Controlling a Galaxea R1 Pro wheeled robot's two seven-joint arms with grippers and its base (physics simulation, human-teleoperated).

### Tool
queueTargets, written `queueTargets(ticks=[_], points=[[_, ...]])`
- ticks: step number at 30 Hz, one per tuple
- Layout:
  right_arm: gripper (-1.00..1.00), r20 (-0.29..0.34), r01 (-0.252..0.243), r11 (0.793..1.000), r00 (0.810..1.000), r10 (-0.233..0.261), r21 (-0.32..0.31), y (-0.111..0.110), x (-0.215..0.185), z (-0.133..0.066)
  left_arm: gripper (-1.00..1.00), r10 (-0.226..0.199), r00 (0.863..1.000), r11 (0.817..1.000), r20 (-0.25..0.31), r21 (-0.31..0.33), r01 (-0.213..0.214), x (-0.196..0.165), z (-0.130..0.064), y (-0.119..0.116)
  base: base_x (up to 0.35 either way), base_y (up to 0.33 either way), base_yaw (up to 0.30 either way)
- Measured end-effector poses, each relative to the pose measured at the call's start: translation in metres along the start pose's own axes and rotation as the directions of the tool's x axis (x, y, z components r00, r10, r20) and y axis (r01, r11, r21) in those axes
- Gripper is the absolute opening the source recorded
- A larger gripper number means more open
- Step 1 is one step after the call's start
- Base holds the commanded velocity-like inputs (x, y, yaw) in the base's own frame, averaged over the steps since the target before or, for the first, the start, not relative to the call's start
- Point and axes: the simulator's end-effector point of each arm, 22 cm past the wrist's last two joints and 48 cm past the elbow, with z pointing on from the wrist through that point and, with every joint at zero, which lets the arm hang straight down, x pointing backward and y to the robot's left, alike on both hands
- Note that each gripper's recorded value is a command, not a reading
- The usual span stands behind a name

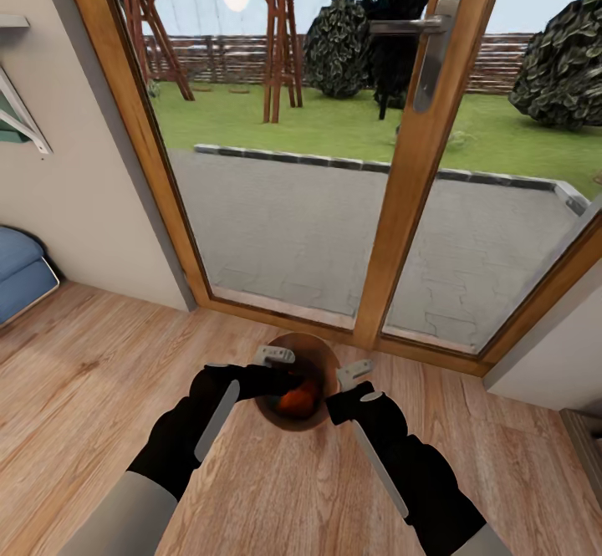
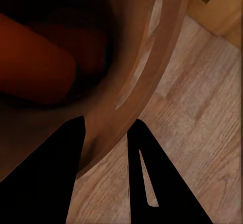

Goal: Put the three can of soda from the living room inside the tash can in the kitchen.

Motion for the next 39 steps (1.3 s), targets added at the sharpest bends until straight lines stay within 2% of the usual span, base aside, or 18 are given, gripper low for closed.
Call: queueTargets(ticks=[10, 11, 12, 13, 15, 18, 20, 22, 25, 28, 30, 32, 33, 36, 39], points=[[-1.00, 0.025, 0.000, 1.000, 1.000, 0.001, -0.014, 0.005, -0.009, -0.005, 1.00, 0.001, 1.000, 1.000, 0.015, 0.013, -0.001, -0.006, -0.005, -0.001, 0.000, 0.000, 0.000], [-1.00, 0.030, 0.000, 1.000, 1.000, 0.001, -0.012, 0.004, -0.011, -0.007, 1.00, 0.011, 0.999, 1.000, 0.037, 0.013, -0.012, -0.016, -0.011, -0.003, 0.000, 0.000, 0.000], [-1.00, 0.031, 0.001, 1.000, 1.000, 0.000, -0.010, 0.004, -0.011, -0.007, 1.00, 0.037, 0.994, 0.999, 0.103, 0.037, -0.041, -0.047, -0.032, -0.019, 0.000, 0.000, 0.000], [-1.00, 0.030, 0.001, 1.000, 1.000, -0.001, -0.008, 0.004, -0.011, -0.007, 1.00, 0.054, 0.990, 0.997, 0.133, 0.048, -0.061, -0.063, -0.048, -0.028, 0.000, 0.000, 0.000], [-1.00, 0.031, 0.000, 1.000, 1.000, 0.000, -0.010, 0.004, -0.011, -0.007, 1.00, 0.070, 0.986, 0.995, 0.151, 0.061, -0.080, -0.076, -0.065, -0.037, 0.000, 0.000, 0.000], [-1.00, 0.031, -0.002, 1.000, 1.000, 0.002, -0.011, 0.004, -0.011, -0.006, 1.00, 0.077, 0.984, 0.993, 0.159, 0.071, -0.089, -0.081, -0.080, -0.031, 0.000, 0.000, 0.000], [-1.00, 0.032, -0.001, 1.000, 1.000, 0.002, -0.010, 0.003, -0.011, -0.006, 1.00, 0.068, 0.983, 0.994, 0.168, 0.079, -0.082, -0.085, -0.093, -0.015, 0.000, 0.000, 0.000], [-1.00, 0.032, -0.001, 1.000, 0.999, 0.002, -0.009, 0.002, -0.011, -0.006, 1.00, 0.036, 0.981, 0.995, 0.190, 0.085, -0.053, -0.092, -0.108, 0.006, 0.000, 0.000, 0.000], [-1.00, 0.033, -0.002, 1.000, 0.999, 0.002, -0.006, 0.001, -0.011, -0.006, 1.00, -0.021, 0.971, 0.999, 0.240, 0.044, 0.011, -0.102, -0.140, 0.066, 0.000, 0.000, 0.000], [-1.00, 0.034, -0.002, 1.000, 0.999, 0.002, -0.006, 0.001, -0.011, -0.006, 1.00, -0.028, 0.967, 1.000, 0.254, 0.019, 0.024, -0.104, -0.152, 0.088, 0.000, 0.000, 0.000], [-1.00, 0.037, -0.004, 1.000, 0.999, 0.005, -0.008, 0.001, -0.011, -0.006, 1.00, -0.012, 0.959, 1.000, 0.284, -0.020, 0.019, -0.108, -0.162, 0.108, 0.000, 0.000, 0.000], [-1.00, 0.038, -0.006, 1.000, 0.999, 0.006, -0.007, -0.001, -0.011, -0.006, 1.00, 0.006, 0.947, 0.998, 0.322, -0.065, 0.016, -0.100, -0.160, 0.128, 0.000, 0.000, 0.000], [-1.00, 0.038, -0.004, 1.000, 0.999, 0.004, -0.003, -0.002, -0.011, -0.006, 1.00, 0.005, 0.947, 0.998, 0.323, -0.064, 0.017, -0.099, -0.160, 0.128, 0.000, 0.000, 0.000], [-1.00, 0.037, -0.005, 1.000, 0.999, 0.005, 0.001, -0.004, -0.010, -0.005, 1.00, -0.011, 0.949, 0.988, 0.314, -0.142, 0.058, -0.046, -0.139, 0.163, 0.000, 0.000, 0.000], [-1.00, 0.041, -0.009, 1.000, 0.999, 0.009, 0.002, -0.006, -0.011, -0.006, 1.00, -0.027, 0.952, 0.981, 0.304, -0.174, 0.084, -0.003, -0.126, 0.181, 0.000, 0.000, 0.000]])
